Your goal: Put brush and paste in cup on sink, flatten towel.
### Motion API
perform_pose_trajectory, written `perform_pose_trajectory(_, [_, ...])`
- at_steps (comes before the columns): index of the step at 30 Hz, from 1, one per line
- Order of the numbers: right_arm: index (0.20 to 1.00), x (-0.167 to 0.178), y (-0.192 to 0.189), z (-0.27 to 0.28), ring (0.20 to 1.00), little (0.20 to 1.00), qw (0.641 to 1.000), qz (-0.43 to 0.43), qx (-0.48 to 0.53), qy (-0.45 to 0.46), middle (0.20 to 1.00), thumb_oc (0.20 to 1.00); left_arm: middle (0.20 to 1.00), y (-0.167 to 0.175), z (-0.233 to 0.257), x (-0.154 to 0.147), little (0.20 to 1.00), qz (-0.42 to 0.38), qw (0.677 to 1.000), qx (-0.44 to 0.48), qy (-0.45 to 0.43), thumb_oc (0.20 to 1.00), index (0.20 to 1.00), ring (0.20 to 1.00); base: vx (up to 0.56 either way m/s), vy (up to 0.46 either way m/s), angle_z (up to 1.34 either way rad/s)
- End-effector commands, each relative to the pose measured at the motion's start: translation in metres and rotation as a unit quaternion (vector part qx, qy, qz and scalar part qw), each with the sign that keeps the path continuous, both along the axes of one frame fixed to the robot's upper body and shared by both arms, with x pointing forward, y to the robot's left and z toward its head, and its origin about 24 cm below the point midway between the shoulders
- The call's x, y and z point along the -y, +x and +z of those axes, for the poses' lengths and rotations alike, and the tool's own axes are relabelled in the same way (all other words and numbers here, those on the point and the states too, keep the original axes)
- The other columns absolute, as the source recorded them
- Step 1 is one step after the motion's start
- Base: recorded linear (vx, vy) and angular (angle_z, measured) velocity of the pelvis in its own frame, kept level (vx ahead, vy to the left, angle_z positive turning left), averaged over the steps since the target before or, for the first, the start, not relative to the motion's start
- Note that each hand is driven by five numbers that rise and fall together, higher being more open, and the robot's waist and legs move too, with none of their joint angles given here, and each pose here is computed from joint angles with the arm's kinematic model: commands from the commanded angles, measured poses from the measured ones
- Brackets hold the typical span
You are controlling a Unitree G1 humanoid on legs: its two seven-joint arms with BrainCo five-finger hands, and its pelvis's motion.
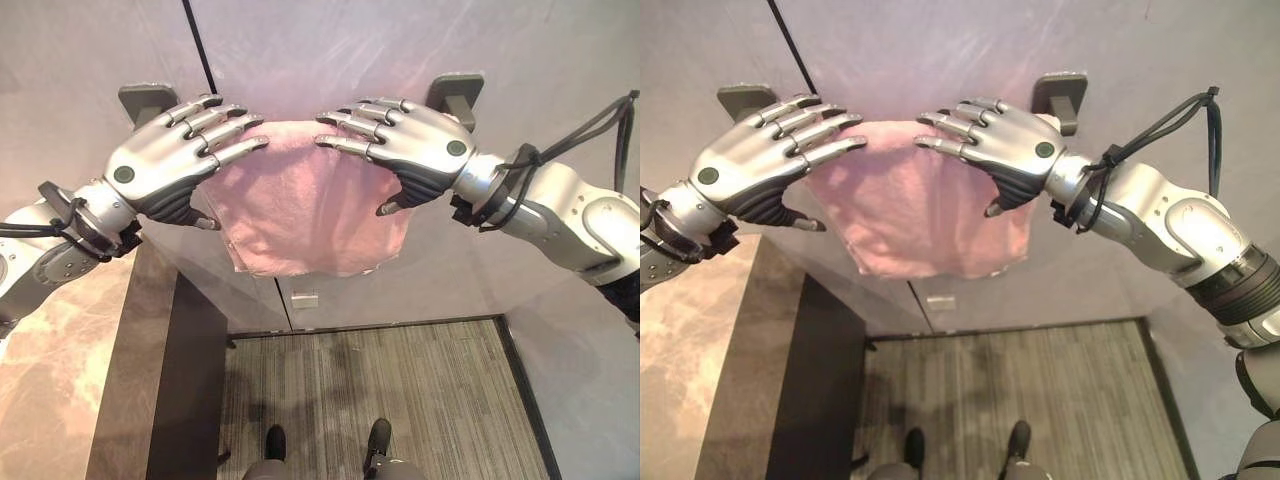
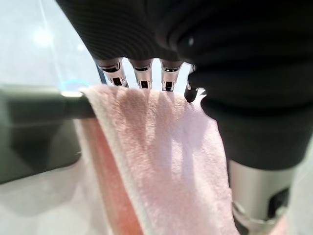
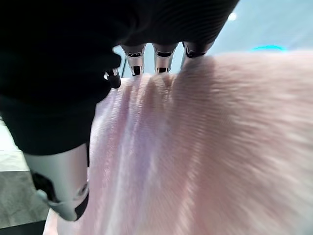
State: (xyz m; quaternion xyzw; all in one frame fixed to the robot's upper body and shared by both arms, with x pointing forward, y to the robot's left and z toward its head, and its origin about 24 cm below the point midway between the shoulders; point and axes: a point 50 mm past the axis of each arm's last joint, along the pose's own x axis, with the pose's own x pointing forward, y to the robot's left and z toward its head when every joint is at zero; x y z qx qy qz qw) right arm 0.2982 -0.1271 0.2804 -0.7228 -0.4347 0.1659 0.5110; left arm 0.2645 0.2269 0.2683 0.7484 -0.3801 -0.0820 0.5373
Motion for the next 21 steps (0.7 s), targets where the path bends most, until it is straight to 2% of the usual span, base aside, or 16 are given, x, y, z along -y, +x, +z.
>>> perform_pose_trajectory(1, [1.0,0.051,0.014,-0.021,1.0,1.0,0.992,-0.116,-0.048,-0.017,1.0,1.0,1.0,0.003,-0.037,-0.044,1.0,0.111,0.989,-0.094,0.032,1.0,1.0,1.0,0.02,-0.018,-0.05])
perform_pose_trajectory(10, [1.0,0.071,0.019,-0.022,1.0,1.0,0.986,-0.15,-0.061,0.035,1.0,1.0,1.0,0.003,-0.046,-0.075,1.0,0.184,0.978,-0.101,0.009,1.0,1.0,1.0,0.0,0.0,0.0])
perform_pose_trajectory(21, [1.0,0.079,0.026,-0.033,1.0,1.0,0.981,-0.177,-0.08,0.017,1.0,1.0,1.0,0.007,-0.056,-0.102,1.0,0.253,0.961,-0.109,-0.04,1.0,1.0,1.0,0.0,0.0,0.0])
